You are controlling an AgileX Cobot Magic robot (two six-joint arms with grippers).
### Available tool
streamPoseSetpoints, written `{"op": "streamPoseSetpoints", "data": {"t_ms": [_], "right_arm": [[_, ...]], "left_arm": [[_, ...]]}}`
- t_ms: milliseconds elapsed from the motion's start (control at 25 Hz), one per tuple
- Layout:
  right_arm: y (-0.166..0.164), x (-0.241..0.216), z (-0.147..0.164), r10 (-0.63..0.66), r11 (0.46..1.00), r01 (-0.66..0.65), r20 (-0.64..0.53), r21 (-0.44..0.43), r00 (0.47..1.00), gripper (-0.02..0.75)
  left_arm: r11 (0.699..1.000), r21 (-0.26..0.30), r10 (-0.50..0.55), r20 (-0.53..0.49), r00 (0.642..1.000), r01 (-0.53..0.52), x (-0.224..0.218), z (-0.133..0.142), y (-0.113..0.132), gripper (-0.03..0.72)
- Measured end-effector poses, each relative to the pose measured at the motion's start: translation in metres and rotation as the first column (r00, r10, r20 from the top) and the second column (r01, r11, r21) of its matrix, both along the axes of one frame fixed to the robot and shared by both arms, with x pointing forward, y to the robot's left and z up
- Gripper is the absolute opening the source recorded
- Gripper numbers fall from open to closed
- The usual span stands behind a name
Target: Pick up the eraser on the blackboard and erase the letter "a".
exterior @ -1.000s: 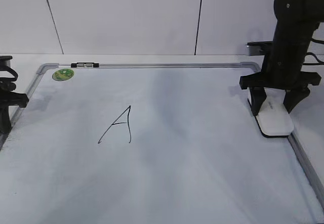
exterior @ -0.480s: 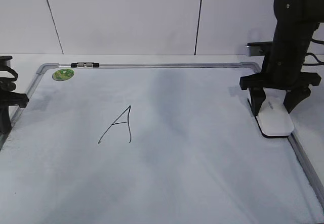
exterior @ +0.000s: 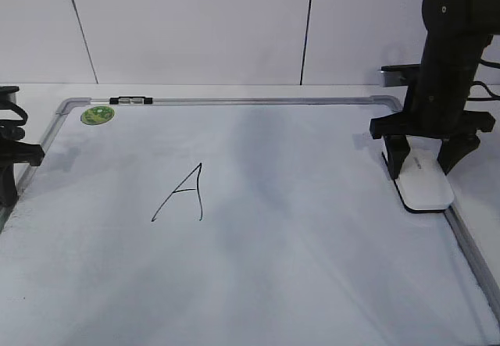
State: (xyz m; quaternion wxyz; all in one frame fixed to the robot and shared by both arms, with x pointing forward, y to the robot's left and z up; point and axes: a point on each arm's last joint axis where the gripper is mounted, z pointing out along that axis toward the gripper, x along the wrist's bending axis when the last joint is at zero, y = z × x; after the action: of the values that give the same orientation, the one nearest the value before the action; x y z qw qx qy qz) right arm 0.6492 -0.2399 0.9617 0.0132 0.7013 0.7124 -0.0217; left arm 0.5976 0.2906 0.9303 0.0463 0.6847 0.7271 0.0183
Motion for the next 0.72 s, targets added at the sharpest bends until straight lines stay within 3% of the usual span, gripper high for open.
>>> {"op": "streamPoseSetpoints", "data": {"t_ms": [720], "right_arm": [[0.000, 0.010, 0.014, 0.024, 1.000, -0.024, 0.060, -0.004, 0.998, 0.595]], "left_arm": [[1.000, -0.003, 0.002, 0.000, 1.000, -0.002, 0.000, 0.000, 0.000, 0.037]]}}
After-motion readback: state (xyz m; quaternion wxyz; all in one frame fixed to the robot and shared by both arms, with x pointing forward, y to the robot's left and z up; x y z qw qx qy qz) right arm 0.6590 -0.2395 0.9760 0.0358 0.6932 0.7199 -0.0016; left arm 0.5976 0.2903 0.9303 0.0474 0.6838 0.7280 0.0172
